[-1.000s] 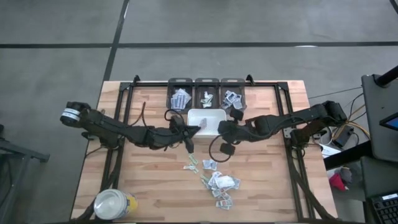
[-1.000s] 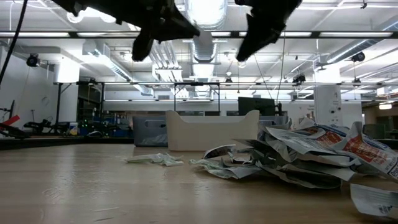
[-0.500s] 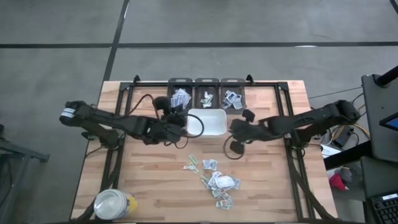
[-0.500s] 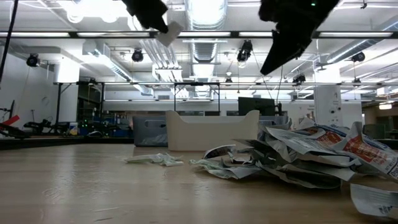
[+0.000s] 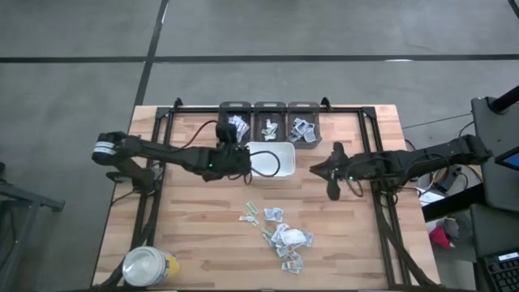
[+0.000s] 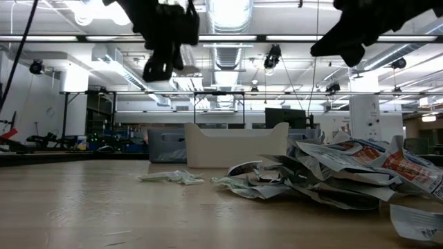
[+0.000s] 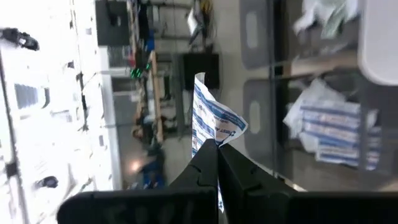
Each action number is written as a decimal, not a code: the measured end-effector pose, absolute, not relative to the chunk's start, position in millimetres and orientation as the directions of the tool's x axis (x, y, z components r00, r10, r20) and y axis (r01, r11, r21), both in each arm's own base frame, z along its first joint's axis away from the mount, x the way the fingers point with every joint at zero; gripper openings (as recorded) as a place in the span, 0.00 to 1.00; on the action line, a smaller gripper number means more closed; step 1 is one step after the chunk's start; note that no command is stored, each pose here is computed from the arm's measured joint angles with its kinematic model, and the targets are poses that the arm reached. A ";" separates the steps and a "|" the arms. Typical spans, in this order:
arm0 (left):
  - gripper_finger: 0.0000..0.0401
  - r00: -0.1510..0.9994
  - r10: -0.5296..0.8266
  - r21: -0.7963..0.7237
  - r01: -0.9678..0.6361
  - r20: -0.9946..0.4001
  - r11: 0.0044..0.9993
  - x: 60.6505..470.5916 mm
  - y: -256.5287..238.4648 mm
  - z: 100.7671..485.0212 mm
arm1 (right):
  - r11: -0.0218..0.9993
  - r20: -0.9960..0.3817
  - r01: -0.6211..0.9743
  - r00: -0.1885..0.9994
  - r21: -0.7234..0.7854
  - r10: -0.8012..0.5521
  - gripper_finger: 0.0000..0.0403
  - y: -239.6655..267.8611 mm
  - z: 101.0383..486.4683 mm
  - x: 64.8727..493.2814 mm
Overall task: Pick & Place First Aid Supplies
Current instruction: Put the white fingertip band aid into the left black bin
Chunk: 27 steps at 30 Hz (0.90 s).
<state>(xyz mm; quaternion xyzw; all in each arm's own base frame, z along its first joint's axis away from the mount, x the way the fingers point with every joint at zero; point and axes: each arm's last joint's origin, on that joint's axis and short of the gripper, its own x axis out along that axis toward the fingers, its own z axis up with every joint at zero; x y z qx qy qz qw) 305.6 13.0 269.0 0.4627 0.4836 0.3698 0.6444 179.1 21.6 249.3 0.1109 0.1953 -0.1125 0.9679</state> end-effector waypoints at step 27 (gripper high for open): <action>0.00 0.186 0.690 0.703 0.004 -0.699 0.711 305.3 144.2 218.5 | 0.933 -0.343 0.233 0.930 0.273 -0.132 0.11 18.7 237.5 158.8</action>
